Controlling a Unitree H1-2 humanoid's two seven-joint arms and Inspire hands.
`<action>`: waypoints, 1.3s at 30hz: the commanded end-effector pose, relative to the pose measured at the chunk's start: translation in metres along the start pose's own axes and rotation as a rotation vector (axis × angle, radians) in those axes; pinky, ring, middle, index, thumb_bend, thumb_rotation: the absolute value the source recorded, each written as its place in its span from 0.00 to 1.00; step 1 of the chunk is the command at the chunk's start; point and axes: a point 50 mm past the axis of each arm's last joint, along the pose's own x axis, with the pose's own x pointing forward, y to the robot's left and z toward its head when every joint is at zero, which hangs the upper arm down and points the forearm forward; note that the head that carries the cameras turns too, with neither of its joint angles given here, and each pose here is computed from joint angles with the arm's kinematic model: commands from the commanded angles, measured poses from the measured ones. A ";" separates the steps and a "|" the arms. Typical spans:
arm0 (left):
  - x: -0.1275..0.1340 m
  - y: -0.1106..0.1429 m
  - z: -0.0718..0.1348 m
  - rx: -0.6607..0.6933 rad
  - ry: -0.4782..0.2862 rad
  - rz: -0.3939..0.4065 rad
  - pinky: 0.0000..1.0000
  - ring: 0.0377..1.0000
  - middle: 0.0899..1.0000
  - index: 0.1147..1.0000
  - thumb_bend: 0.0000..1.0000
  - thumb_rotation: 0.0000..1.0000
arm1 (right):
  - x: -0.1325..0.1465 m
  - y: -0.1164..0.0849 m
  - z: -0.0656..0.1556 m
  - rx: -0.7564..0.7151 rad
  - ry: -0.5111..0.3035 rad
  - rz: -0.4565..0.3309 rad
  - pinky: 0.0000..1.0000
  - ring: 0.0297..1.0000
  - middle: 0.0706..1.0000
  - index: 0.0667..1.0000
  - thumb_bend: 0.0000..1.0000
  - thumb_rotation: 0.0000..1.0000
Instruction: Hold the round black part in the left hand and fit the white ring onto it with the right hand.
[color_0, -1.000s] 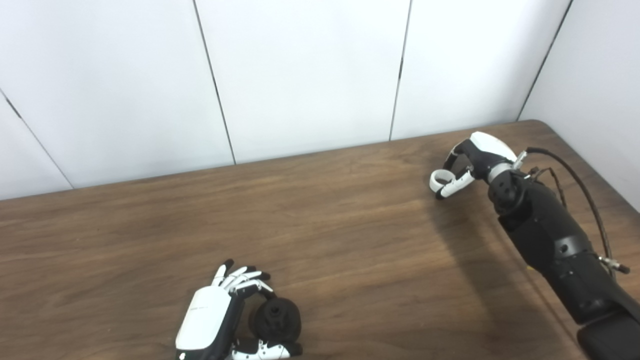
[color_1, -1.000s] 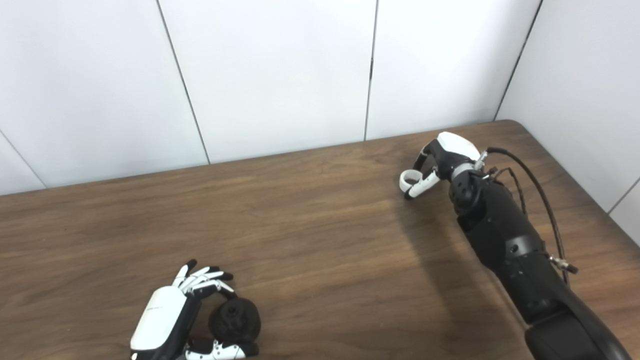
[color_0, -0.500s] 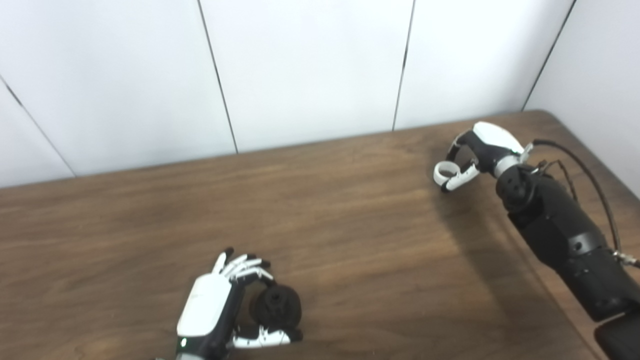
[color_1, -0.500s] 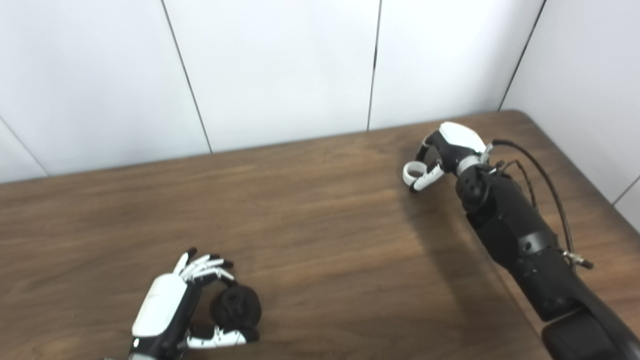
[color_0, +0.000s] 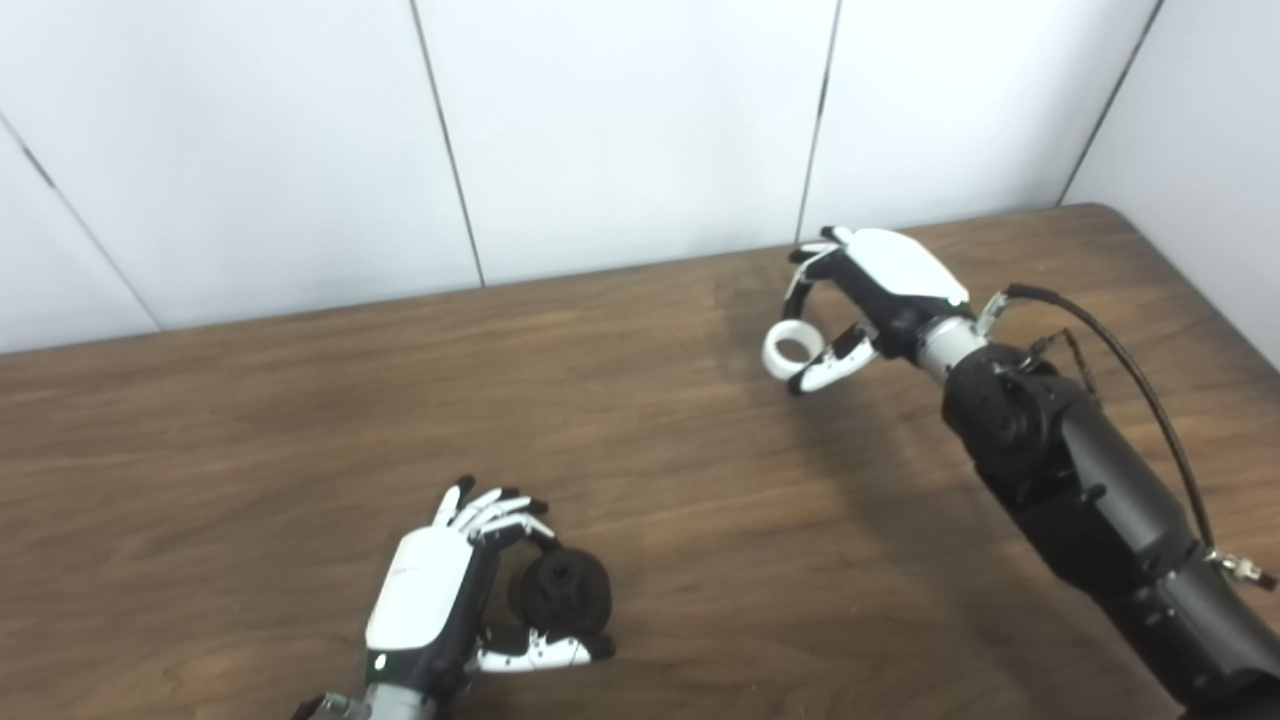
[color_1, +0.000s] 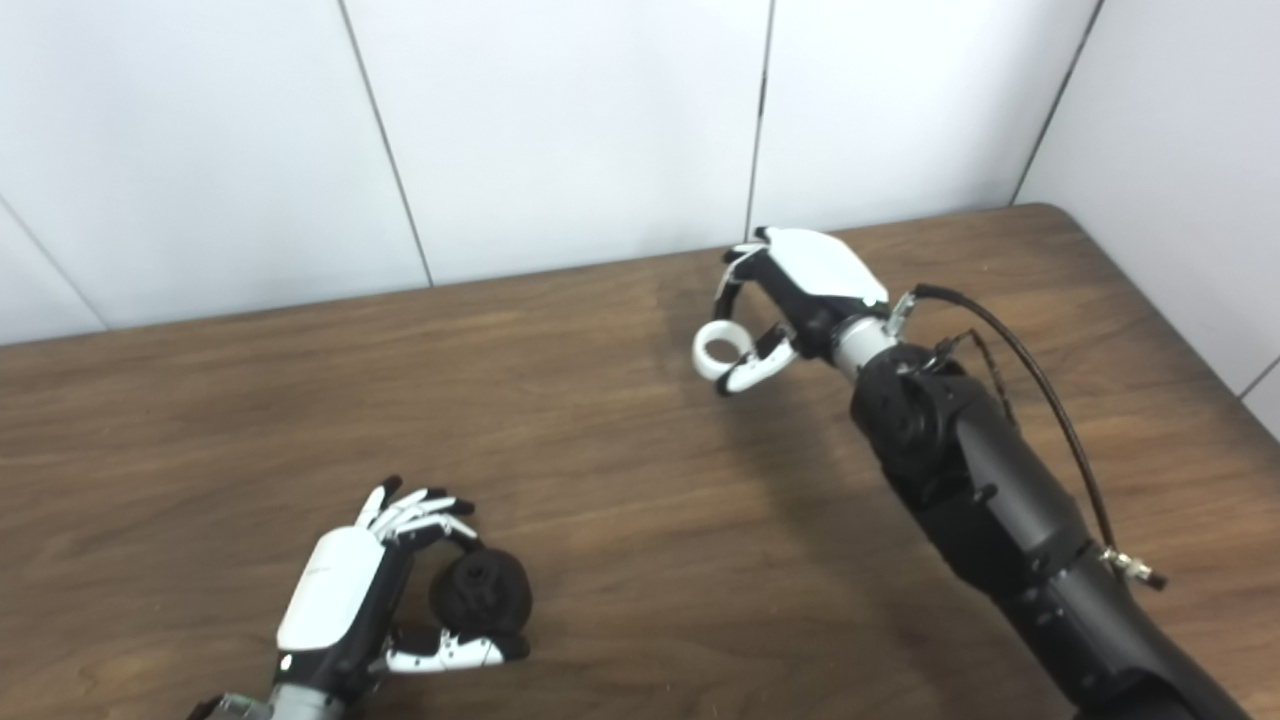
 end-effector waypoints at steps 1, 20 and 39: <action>-0.004 -0.007 0.003 0.012 0.011 -0.027 1.00 0.86 0.76 0.42 0.52 0.05 | -0.002 -0.019 0.016 -0.031 -0.070 -0.061 1.00 0.98 0.87 0.45 0.52 0.13; 0.006 -0.012 0.024 0.035 0.020 -0.038 1.00 0.88 0.77 0.42 0.53 0.06 | -0.050 0.002 0.094 0.050 -0.353 0.049 1.00 0.99 0.88 0.45 0.52 0.13; 0.011 -0.013 0.031 0.043 0.017 -0.032 1.00 0.88 0.77 0.42 0.53 0.06 | -0.070 0.013 0.117 0.082 -0.420 0.155 1.00 1.00 0.88 0.45 0.52 0.13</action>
